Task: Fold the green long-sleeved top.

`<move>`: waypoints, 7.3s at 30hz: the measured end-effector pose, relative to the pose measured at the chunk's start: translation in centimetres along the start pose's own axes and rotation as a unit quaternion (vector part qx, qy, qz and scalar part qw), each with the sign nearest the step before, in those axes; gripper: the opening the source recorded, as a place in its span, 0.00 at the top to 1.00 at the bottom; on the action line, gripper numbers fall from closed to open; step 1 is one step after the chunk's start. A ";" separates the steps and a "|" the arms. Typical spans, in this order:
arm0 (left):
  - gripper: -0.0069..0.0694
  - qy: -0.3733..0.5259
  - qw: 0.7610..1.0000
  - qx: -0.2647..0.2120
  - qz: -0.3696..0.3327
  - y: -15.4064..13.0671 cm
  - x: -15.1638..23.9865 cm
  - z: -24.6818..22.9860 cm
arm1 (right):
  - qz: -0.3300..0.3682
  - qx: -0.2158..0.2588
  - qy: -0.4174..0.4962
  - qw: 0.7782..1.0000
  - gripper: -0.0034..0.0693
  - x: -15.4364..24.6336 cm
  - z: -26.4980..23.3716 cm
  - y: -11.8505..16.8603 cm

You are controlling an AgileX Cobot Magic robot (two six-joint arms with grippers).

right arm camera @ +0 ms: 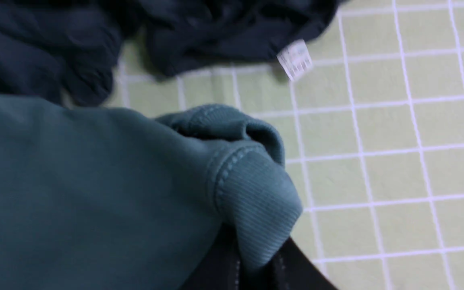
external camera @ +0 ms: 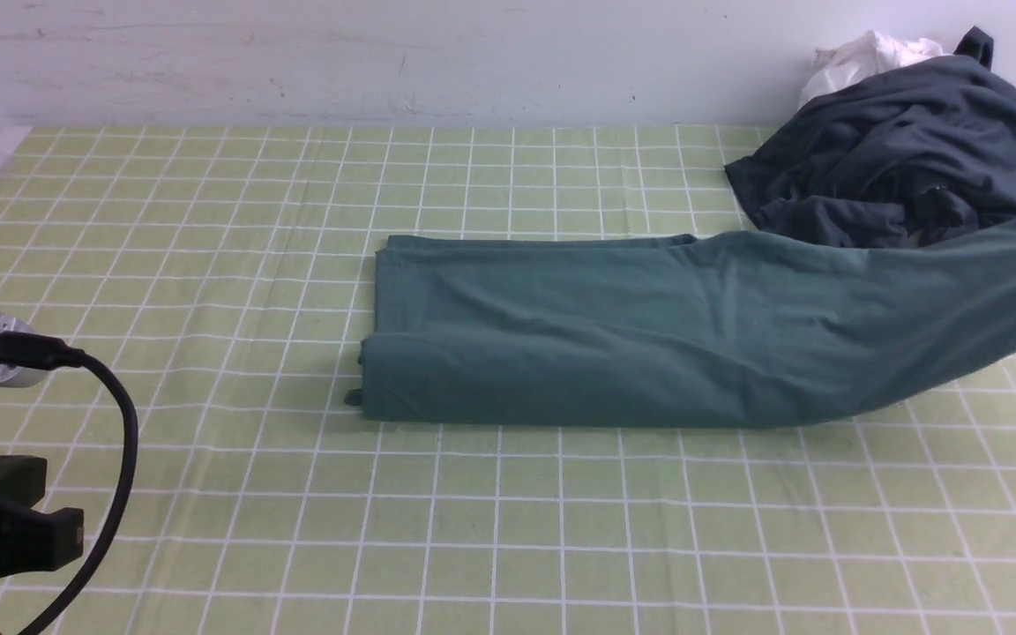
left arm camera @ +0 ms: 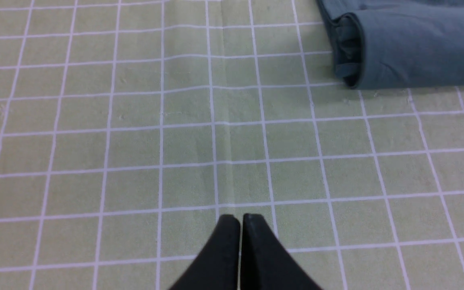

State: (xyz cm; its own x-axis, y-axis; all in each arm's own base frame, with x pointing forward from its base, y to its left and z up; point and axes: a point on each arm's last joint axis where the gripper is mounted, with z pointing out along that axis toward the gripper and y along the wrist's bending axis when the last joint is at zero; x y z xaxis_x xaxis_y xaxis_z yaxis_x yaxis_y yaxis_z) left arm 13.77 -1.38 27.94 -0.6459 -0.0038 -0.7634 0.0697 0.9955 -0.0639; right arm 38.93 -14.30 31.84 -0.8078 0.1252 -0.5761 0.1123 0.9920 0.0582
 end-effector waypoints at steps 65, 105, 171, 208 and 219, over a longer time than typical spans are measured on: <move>0.91 -0.062 0.997 0.000 0.041 -0.1 -0.4 -1.7 | -0.410 -0.196 -0.178 0.873 0.97 3.3 -14.5 32.3; 0.91 -0.300 0.948 -0.018 0.105 0.1 3.6 -4.9 | -0.151 -0.250 -0.292 0.911 0.97 34.8 -6.5 14.8; 0.92 -0.320 0.939 -0.085 0.096 1.4 11.6 -0.9 | -0.140 -0.026 -0.370 0.918 0.97 36.8 -8.4 10.1; 0.92 -0.200 0.979 -0.027 0.033 1.1 13.7 0.4 | -0.139 -0.027 -0.371 0.918 0.97 36.8 -8.5 10.1; 0.92 -0.200 0.979 -0.027 0.033 1.1 13.7 0.4 | -0.139 -0.027 -0.371 0.918 0.97 36.8 -8.5 10.1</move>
State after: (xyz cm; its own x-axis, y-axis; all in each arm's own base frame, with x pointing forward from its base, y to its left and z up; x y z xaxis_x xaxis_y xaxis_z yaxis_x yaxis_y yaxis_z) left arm 5.26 -0.37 17.13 -0.2916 0.0350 -0.9559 0.0533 0.9984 0.0203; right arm 5.49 0.45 18.15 -0.1830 -0.1587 -0.9702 -0.0830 0.9858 -0.1456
